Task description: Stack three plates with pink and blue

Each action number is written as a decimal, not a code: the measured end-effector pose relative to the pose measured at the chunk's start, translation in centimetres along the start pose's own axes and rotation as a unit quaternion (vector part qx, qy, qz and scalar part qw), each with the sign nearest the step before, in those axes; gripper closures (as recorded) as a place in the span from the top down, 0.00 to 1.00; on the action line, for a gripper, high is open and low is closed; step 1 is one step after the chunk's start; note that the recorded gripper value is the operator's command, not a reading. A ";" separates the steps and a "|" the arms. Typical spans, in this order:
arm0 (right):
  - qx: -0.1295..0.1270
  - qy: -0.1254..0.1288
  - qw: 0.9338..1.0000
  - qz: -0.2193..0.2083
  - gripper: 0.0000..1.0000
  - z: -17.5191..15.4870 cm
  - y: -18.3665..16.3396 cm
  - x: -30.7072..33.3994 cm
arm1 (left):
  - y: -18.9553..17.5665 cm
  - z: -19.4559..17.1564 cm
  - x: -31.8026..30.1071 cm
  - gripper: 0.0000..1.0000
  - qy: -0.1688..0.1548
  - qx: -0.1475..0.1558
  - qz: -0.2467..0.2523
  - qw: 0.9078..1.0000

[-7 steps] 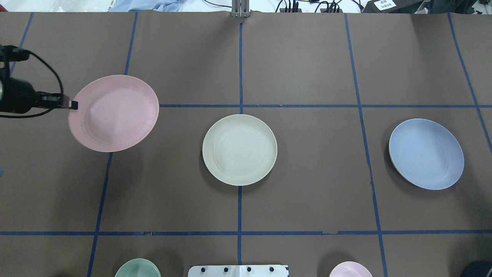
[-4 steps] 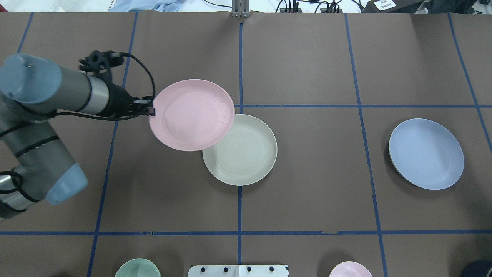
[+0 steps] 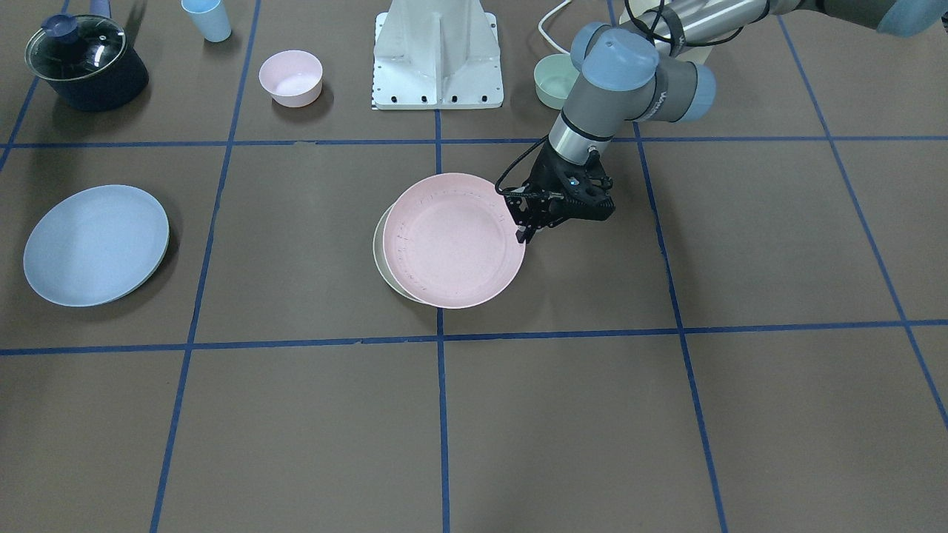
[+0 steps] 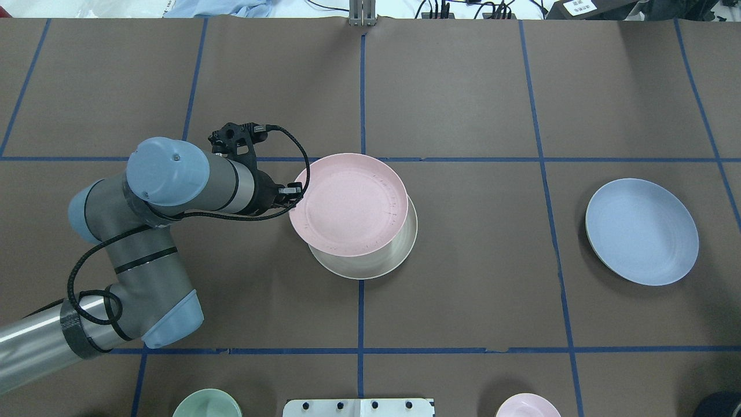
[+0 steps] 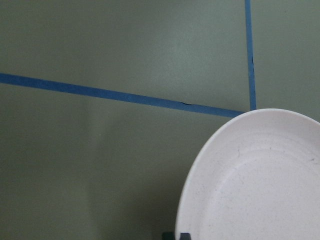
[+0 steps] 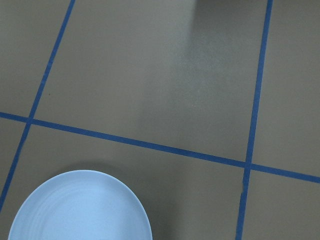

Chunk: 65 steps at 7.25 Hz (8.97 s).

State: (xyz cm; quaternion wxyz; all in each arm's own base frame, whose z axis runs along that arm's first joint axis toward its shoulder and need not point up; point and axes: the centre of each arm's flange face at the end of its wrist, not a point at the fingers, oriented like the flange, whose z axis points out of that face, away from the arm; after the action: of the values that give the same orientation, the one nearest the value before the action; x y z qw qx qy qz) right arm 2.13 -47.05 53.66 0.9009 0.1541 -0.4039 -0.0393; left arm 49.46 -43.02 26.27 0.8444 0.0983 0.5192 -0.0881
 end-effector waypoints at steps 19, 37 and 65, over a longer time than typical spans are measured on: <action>0.035 0.019 0.997 0.068 0.55 15.8 15.8 -4.4 | -16.1 -23.1 -26.6 1.00 -0.177 0.002 0.314 0.933; 0.042 -0.124 0.962 0.240 0.00 8.9 -8.1 -43.0 | -23.0 -29.6 -40.0 1.00 -0.201 0.011 0.203 0.958; -0.153 0.087 0.983 0.044 1.00 3.4 3.5 5.0 | -16.2 -29.0 -57.3 1.00 -0.118 -0.085 0.116 0.983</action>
State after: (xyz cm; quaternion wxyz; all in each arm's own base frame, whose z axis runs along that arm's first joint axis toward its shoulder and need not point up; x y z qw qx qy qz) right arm 2.79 -45.55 60.50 0.9462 -0.0004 -0.3200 -0.0476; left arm -5.01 -48.49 63.53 0.9097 0.0741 0.4063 0.0437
